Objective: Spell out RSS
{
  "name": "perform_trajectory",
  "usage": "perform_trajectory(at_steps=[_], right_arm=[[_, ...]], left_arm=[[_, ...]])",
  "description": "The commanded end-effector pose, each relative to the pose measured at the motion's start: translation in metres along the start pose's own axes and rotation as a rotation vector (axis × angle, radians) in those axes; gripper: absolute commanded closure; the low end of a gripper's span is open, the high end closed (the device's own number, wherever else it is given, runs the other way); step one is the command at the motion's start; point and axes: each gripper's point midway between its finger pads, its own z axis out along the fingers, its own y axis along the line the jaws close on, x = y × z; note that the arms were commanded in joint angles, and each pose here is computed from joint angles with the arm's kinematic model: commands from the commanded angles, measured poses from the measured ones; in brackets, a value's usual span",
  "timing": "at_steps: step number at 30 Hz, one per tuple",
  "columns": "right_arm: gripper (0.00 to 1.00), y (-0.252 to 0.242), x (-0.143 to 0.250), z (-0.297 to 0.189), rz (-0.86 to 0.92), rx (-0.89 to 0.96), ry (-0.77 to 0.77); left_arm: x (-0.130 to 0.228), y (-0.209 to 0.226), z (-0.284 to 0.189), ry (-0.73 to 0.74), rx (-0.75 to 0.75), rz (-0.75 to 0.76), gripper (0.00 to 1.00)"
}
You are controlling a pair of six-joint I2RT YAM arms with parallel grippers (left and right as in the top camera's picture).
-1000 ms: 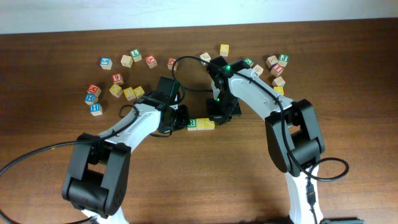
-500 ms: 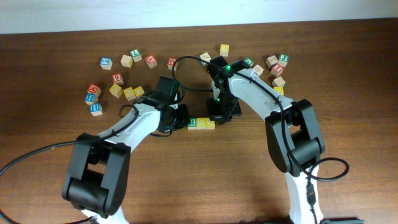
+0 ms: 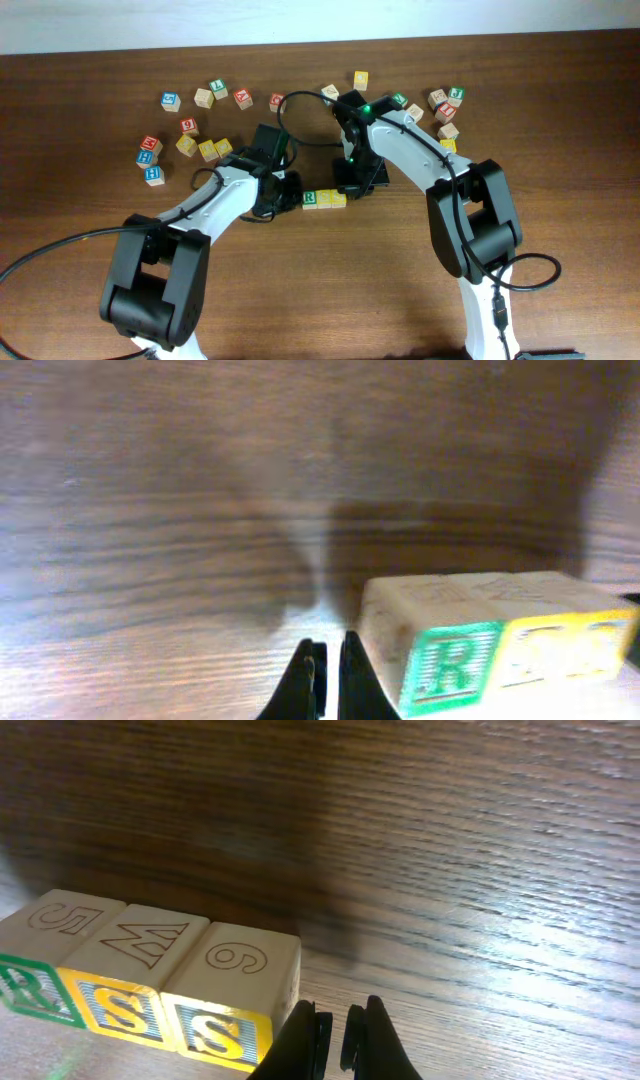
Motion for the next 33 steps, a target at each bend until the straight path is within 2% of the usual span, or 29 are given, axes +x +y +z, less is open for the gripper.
perform_trajectory(at_steps=[1,8,13,16,20,25,26,27,29,30,31,32,33], right_arm=[[0.96,-0.002,-0.002,-0.001,0.005,0.02,-0.008],[0.96,-0.013,-0.002,-0.019,0.023,0.063,-0.014],[0.96,-0.022,0.0,-0.06,0.051,0.067,-0.059],[0.96,-0.028,0.008,-0.096,0.062,0.07,-0.116],[0.96,-0.035,0.039,-0.156,0.059,0.105,-0.206],[0.96,-0.045,0.113,-0.243,0.049,0.124,-0.387],[0.96,-0.048,0.126,-0.254,0.054,0.125,-0.423],[0.95,-0.05,0.146,-0.268,0.05,0.112,-0.473],[0.87,-0.053,0.175,-0.285,0.071,0.08,-0.545],[0.79,-0.055,0.189,-0.292,0.082,0.063,-0.583],[0.61,-0.057,0.206,-0.298,0.089,0.041,-0.625],[0.48,-0.06,0.222,-0.302,0.1,0.021,-0.665],[0.36,-0.063,0.234,-0.304,0.105,0.007,-0.694]], left_arm=[[-0.007,0.012,0.0,-0.028,-0.063,-0.01,1.0],[-0.017,0.018,-0.016,-0.019,-0.079,-0.045,1.0],[-0.035,0.016,-0.064,-0.09,-0.055,-0.048,1.0],[-0.038,0.016,-0.112,-0.17,-0.023,-0.056,1.0],[-0.022,0.014,-0.181,-0.28,0.001,-0.032,1.0],[0.025,0.025,-0.249,-0.367,0.004,-0.025,1.0],[0.035,0.028,-0.259,-0.377,0.002,-0.025,0.98],[0.044,0.03,-0.265,-0.38,0.004,-0.024,0.84],[0.058,0.035,-0.273,-0.373,0.001,-0.025,0.71],[0.065,0.037,-0.274,-0.364,-0.004,-0.026,0.62],[0.073,0.041,-0.275,-0.348,-0.012,-0.03,0.49],[0.08,0.044,-0.275,-0.329,-0.021,-0.032,0.33],[0.084,0.046,-0.275,-0.313,-0.03,-0.035,0.29]])
